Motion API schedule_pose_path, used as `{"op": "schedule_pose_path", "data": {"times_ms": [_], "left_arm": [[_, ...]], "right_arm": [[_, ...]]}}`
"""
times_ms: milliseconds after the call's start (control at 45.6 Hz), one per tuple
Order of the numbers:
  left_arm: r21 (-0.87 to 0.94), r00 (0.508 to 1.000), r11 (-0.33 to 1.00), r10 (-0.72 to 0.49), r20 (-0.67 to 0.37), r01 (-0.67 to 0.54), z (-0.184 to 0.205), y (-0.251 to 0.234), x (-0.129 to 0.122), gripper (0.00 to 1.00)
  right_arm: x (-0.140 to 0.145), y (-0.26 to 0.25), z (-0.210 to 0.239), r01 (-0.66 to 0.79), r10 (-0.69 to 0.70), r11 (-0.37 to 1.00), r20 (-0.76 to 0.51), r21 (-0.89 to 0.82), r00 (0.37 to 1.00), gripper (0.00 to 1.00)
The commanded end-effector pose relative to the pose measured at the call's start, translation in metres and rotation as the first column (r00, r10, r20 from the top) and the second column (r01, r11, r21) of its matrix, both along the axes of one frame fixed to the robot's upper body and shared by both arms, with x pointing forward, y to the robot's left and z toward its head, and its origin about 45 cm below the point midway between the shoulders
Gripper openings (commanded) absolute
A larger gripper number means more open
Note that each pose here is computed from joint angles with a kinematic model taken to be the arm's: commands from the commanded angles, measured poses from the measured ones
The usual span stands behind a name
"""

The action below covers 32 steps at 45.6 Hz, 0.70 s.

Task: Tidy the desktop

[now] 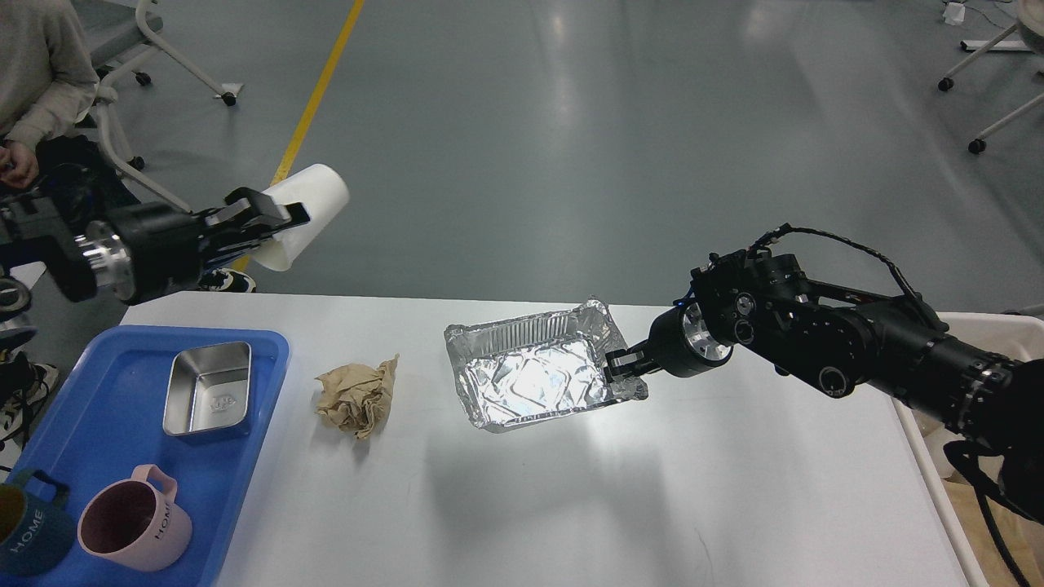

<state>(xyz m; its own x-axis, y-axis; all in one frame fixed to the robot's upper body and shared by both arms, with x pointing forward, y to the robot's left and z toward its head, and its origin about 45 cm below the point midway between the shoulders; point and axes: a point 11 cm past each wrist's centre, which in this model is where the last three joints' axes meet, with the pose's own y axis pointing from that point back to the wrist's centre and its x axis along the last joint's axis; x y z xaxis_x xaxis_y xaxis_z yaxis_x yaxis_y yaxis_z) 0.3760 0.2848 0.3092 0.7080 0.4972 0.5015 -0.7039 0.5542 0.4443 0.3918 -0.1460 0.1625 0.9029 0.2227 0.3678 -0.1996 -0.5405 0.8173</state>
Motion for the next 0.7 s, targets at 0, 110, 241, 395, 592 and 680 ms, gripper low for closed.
{"op": "schedule_pose_path", "data": {"times_ms": [0,110,241,395,592,680], "left_arm": [[0.04,0.993,0.992,-0.116,-0.03,0.118,-0.014,-0.044,0.005,0.0],[0.094,0.975,0.971,-0.216,-0.054,0.22,-0.026,-0.081,0.007,0.0],[0.115,0.958,0.951,-0.281,-0.053,0.285,-0.027,-0.112,0.009,0.0],[0.136,0.935,0.925,-0.349,-0.064,0.355,-0.036,-0.146,0.009,0.0],[0.155,0.904,0.892,-0.409,-0.128,0.425,-0.074,-0.187,-0.003,0.0],[0.146,0.899,0.89,-0.415,-0.138,0.433,-0.08,-0.201,-0.005,0.0]], "right_arm": [[0.001,-0.001,0.0,0.004,-0.004,1.0,0.0,-0.002,1.0,0.0],[0.001,-0.002,-0.002,0.01,-0.01,1.0,-0.002,-0.004,1.0,0.0],[0.001,-0.001,-0.003,0.008,-0.008,1.0,-0.005,-0.002,1.0,0.0],[0.002,-0.002,-0.003,0.013,-0.013,1.0,-0.004,-0.004,1.0,0.0],[0.003,-0.003,-0.003,0.019,-0.019,1.0,-0.002,-0.004,1.0,0.0],[0.003,-0.003,-0.002,0.019,-0.019,1.0,-0.001,-0.002,1.0,0.0]]}}
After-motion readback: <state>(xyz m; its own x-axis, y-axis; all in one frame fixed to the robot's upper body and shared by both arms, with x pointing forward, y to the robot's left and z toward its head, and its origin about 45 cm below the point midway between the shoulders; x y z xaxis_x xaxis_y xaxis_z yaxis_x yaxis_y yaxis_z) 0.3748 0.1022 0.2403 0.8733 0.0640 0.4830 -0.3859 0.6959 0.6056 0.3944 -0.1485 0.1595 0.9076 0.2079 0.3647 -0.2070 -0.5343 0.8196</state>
